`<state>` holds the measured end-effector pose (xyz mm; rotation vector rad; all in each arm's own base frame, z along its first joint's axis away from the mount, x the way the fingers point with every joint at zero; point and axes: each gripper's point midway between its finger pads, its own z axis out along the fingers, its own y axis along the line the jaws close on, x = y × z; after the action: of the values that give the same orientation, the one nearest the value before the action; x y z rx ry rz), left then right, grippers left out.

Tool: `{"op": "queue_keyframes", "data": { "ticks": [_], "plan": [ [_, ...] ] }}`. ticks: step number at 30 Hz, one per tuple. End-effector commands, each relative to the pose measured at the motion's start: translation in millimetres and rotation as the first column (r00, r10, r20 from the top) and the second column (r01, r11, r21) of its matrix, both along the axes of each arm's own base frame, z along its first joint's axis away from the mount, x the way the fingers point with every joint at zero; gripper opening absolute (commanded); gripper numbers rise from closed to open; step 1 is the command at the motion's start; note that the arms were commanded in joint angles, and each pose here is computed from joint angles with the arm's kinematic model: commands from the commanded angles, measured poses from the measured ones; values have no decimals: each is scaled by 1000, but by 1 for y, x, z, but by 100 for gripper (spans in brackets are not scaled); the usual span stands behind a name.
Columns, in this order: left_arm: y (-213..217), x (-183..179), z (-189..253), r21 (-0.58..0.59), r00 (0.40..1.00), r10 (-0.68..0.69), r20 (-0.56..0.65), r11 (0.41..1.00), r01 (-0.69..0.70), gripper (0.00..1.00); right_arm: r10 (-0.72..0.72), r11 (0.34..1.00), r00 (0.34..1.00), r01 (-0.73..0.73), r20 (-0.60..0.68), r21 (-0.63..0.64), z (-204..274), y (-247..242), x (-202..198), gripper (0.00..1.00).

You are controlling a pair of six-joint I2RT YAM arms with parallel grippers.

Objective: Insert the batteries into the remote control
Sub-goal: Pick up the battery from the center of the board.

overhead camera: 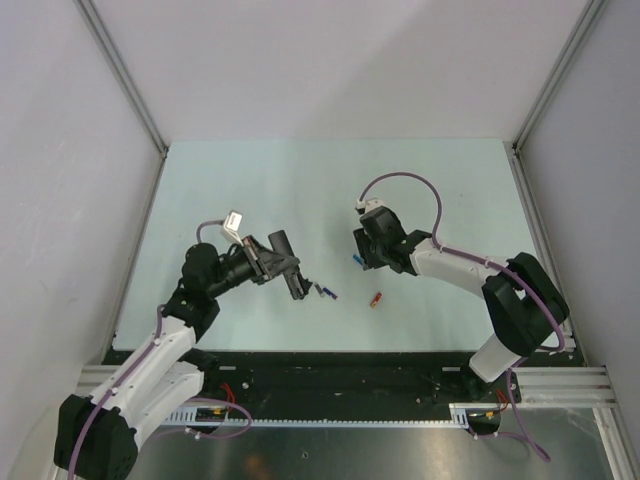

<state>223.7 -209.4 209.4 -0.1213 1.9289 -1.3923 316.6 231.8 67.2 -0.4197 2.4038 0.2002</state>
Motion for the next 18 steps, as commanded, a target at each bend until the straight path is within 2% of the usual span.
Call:
{"op": "queue_keyframes", "data": {
  "ticks": [1,10,15,16,18],
  "plan": [
    [-3,-13,4,-6,996,-70,54,998,70,0,-19,1000,999,18,50,15,20,-1,11,49],
    [-3,-17,-6,-8,997,-73,32,997,74,0,-62,998,998,62,6,20,11,-14,0,48],
    [-4,-16,1,-16,996,-79,43,997,80,0,-120,992,993,120,-2,38,21,-16,-20,47],
    [-4,-16,2,-17,996,-79,46,997,80,0,-168,982,986,167,3,88,32,-15,-24,48],
    [-4,-15,1,-15,996,-73,42,997,73,0,-218,972,976,218,-16,91,30,-21,-40,58]
  ]
}}
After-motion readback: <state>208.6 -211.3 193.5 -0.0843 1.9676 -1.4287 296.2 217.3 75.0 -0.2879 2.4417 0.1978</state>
